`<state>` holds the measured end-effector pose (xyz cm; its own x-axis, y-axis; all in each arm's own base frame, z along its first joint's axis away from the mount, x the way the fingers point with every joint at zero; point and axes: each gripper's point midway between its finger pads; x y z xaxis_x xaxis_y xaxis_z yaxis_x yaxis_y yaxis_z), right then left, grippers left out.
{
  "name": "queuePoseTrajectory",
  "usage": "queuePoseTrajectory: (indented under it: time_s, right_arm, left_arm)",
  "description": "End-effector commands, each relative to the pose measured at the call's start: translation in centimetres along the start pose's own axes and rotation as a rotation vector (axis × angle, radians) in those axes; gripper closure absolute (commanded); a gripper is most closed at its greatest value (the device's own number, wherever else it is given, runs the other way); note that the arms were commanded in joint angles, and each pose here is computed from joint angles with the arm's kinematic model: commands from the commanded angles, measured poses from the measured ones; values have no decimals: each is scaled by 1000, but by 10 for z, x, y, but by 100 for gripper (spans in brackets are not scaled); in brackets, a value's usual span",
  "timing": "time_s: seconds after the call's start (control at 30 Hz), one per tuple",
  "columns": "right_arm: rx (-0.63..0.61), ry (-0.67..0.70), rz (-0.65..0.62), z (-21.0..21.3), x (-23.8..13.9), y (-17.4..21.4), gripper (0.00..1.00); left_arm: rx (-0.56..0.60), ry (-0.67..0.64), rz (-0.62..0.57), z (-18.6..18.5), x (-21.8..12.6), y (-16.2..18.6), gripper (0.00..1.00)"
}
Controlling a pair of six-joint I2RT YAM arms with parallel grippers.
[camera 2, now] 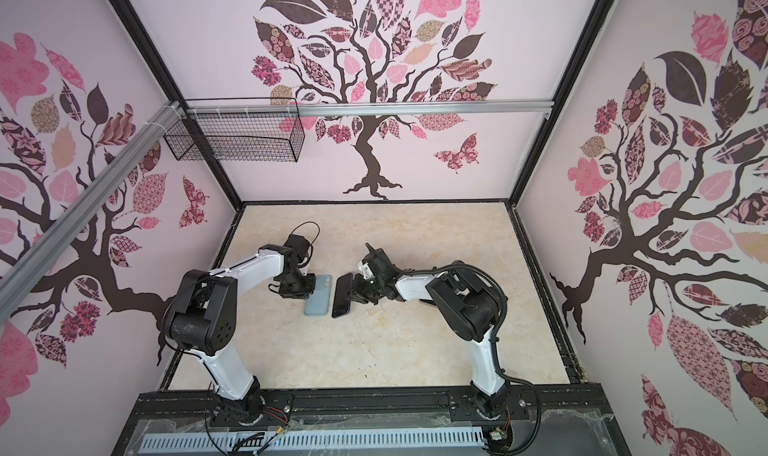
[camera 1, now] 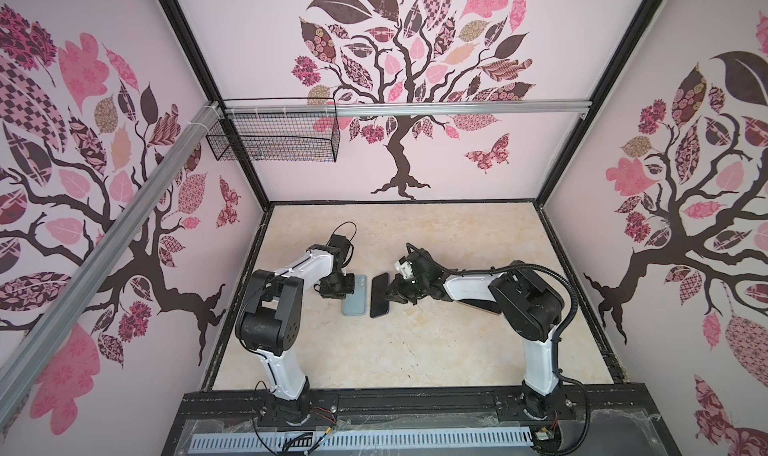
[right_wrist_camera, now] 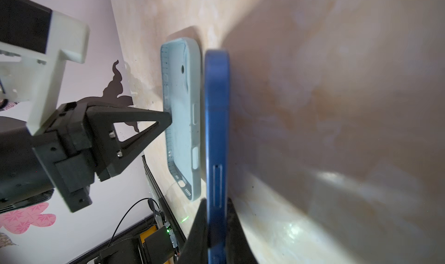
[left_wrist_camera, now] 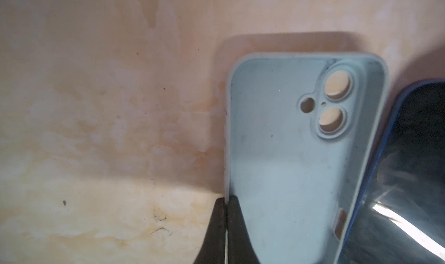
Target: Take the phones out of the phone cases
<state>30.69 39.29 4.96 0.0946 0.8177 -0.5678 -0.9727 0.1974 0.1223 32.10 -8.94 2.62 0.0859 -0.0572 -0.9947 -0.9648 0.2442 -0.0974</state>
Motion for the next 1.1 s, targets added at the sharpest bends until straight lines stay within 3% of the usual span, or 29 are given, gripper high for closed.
queuePoseTrajectory:
  time_s: [0.0, 0.57, 0.9, 1.07]
  right_arm:
    - [-10, -21, 14, 4, 7, 1, 100]
    - [5, -51, 66, 6, 19, 7, 96]
    - [16, -41, 60, 1, 20, 8, 74]
    - [13, -28, 47, -1, 18, 6, 69]
  left_arm:
    - [17, -11, 19, -3, 4, 8, 100]
    - [4, -85, 47, 10, 7, 13, 100]
    - [-10, -88, 49, 14, 9, 12, 100]
    - [-7, -82, 54, 12, 11, 13, 100]
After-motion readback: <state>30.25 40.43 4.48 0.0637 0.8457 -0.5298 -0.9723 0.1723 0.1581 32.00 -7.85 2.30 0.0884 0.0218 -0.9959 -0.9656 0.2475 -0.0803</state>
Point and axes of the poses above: each gripper's point midway between its finger pads, its own x axis out along the fingers, its own z axis along the line the jaws close on, y = z × x, and after that the axes turned 13 degrees about x, right-handed
